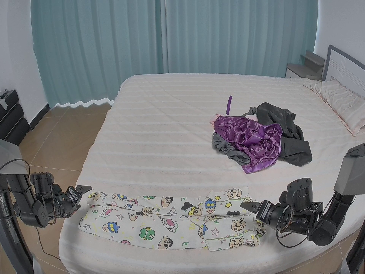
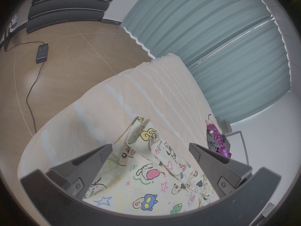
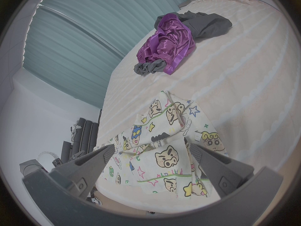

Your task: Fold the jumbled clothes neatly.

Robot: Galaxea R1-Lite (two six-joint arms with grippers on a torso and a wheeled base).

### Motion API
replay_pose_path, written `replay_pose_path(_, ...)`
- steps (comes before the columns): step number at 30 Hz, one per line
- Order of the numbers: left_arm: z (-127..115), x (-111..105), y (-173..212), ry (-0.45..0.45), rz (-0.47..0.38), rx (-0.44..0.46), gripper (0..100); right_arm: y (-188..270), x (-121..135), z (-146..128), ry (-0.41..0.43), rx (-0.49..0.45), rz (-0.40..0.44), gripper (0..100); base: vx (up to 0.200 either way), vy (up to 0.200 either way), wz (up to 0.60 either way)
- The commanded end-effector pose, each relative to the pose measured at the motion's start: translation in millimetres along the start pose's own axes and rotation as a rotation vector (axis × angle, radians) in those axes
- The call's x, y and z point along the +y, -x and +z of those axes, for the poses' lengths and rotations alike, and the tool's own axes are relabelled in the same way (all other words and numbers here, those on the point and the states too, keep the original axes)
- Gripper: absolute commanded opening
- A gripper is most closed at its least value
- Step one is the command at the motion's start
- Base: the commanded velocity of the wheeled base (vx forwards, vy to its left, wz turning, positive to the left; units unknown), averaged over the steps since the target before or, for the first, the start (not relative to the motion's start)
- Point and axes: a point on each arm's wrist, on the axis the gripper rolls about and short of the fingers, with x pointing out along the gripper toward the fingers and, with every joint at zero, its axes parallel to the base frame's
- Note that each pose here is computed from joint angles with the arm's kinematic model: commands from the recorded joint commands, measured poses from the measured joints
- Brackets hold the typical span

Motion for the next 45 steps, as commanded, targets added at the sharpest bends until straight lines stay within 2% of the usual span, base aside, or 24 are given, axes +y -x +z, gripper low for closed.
replay_pose_path(1, -1, 0, 0, -0.001, 0.0, 0.004, 100, -2, -3, -6, 0.006, 0.022, -0.016, 100, 0.0, 0.0, 0.0)
replay_pose_path(13, -1, 0, 0, 0.002, 0.001, 0.003, 100, 0, -2, -6, 0.008, 0.018, -0.012, 100, 0.0, 0.2, 0.0)
replay_pose_path(21, -1, -2, 2, -0.001, -0.005, 0.003, 100, 0, -1, -4, 0.008, 0.011, -0.005, 100, 0.0, 0.0, 0.0)
replay_pose_path(24, -8, -11, 12, -0.026, -0.024, 0.017, 100, -1, 0, -4, 0.009, 0.008, -0.002, 100, 0.0, 0.0, 0.0)
replay_pose_path(27, -23, -31, 12, -0.103, -0.079, 0.047, 100, 0, 0, -4, 0.009, 0.01, -0.004, 100, 0.0, 0.0, 0.0)
replay_pose_path(31, -21, -47, -1, -0.194, -0.123, 0.004, 100, 1, -1, -3, 0.005, 0.003, -0.004, 100, 0.0, 0.0, 0.0)
replay_pose_path(32, -22, -52, -12, -0.25, -0.128, 0.004, 100, 1, -1, -3, 0.004, 0.004, -0.005, 100, 0.0, 0.0, 0.0)
replay_pose_path(35, -32, -58, -29, -0.357, -0.107, 0.024, 100, 1, -1, -3, 0.004, 0.004, -0.005, 100, 0.0, 0.0, 0.0)
replay_pose_path(37, -34, -59, -33, -0.375, -0.102, 0.028, 100, 1, -1, -3, 0.004, 0.005, -0.006, 100, 0.0, 0.0, 0.0)
replay_pose_path(38, -40, -62, -48, -0.434, -0.071, 0.05, 100, 1, -1, -3, 0.004, 0.004, -0.005, 100, 0.0, 0.0, 0.0)
replay_pose_path(43, -39, -58, -67, -0.493, 0.0, 0.06, 100, 1, -1, -3, 0.004, 0.004, -0.003, 100, 0.0, 0.0, 0.0)
replay_pose_path(45, -38, -58, -68, -0.496, 0.003, 0.061, 100, 1, 0, -3, 0.005, 0.003, 0.0, 100, 0.0, 0.0, 0.0)
